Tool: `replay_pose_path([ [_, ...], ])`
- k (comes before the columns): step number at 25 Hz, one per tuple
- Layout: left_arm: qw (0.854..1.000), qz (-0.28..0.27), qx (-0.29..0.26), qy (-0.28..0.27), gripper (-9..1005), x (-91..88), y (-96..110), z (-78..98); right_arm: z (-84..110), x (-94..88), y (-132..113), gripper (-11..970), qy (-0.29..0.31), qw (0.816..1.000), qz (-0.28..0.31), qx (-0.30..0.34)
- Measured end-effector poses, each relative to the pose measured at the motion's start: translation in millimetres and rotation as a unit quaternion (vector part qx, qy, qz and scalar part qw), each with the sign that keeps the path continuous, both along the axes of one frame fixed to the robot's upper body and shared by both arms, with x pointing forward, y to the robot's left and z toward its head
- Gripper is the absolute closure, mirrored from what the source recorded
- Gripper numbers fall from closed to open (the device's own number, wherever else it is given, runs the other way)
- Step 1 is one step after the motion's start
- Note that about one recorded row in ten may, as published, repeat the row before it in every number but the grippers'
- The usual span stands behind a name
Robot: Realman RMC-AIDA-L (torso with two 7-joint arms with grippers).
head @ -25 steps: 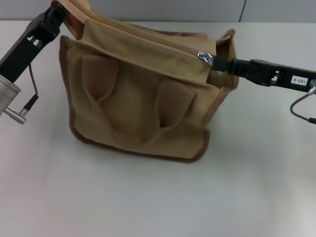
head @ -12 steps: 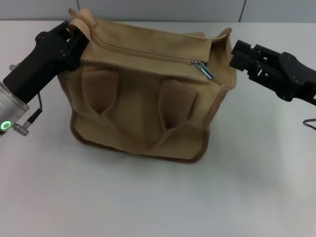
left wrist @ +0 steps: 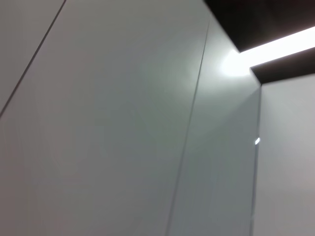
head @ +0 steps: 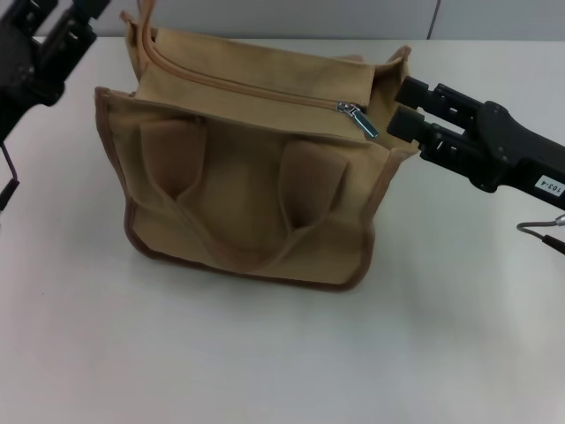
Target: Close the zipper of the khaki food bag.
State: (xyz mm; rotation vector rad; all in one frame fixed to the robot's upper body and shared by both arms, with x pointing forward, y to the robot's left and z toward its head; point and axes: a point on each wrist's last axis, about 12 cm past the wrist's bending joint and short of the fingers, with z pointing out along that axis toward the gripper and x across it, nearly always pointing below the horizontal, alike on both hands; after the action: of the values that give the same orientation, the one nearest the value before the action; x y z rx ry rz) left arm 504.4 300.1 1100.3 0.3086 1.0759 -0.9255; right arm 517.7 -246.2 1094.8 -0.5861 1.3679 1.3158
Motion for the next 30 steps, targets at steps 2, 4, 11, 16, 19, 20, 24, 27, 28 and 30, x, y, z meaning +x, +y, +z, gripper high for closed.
replay_pose_path([
  [2,1.0,-0.016,-0.016,-0.004,437,-2.4,-0.2,3.2,-1.9,-1.1,1.2,290,-0.005,1.0,-0.002,-0.001],
  [4,0.999,-0.036,-0.024,-0.011,361,-5.8,-2.0,5.4,-4.2,-2.9,2.1,289,-0.006,1.0,-0.004,-0.001],
  [11,0.99,-0.128,0.05,-0.005,214,-26.3,-14.0,-4.8,-13.7,-17.5,1.1,289,-0.037,0.999,-0.015,-0.002],
  [16,0.974,-0.161,0.159,-0.018,214,-62.3,-7.5,-23.9,-22.3,-34.5,-3.9,290,-0.08,0.996,-0.033,-0.011],
  [19,0.966,-0.163,0.199,-0.02,214,-77.4,-3.8,-34.4,-26.9,-40.1,-4.0,291,-0.091,0.995,-0.041,-0.017],
  [20,0.962,-0.166,0.216,-0.014,214,-84.5,-1.2,-39.7,-32.0,-46.4,-2.5,292,-0.104,0.993,-0.045,-0.025],
  [24,0.959,-0.169,0.228,0.005,214,-94.7,2.8,-46.7,-39.8,-54.3,0.4,293,-0.11,0.992,-0.049,-0.036],
  [27,0.96,-0.159,0.231,0.015,214,-97.9,5.5,-49.8,-48.3,-61.9,5.9,289,-0.114,0.991,-0.049,-0.05],
  [28,0.96,-0.145,0.238,0.023,214,-97.0,6.9,-52.6,-52.1,-65.9,9.7,287,-0.12,0.99,-0.041,-0.06],
  [30,0.96,-0.139,0.243,0.028,214,-95.4,6.4,-54.4,-54.7,-68.2,11.9,283,-0.123,0.989,-0.032,-0.069],
])
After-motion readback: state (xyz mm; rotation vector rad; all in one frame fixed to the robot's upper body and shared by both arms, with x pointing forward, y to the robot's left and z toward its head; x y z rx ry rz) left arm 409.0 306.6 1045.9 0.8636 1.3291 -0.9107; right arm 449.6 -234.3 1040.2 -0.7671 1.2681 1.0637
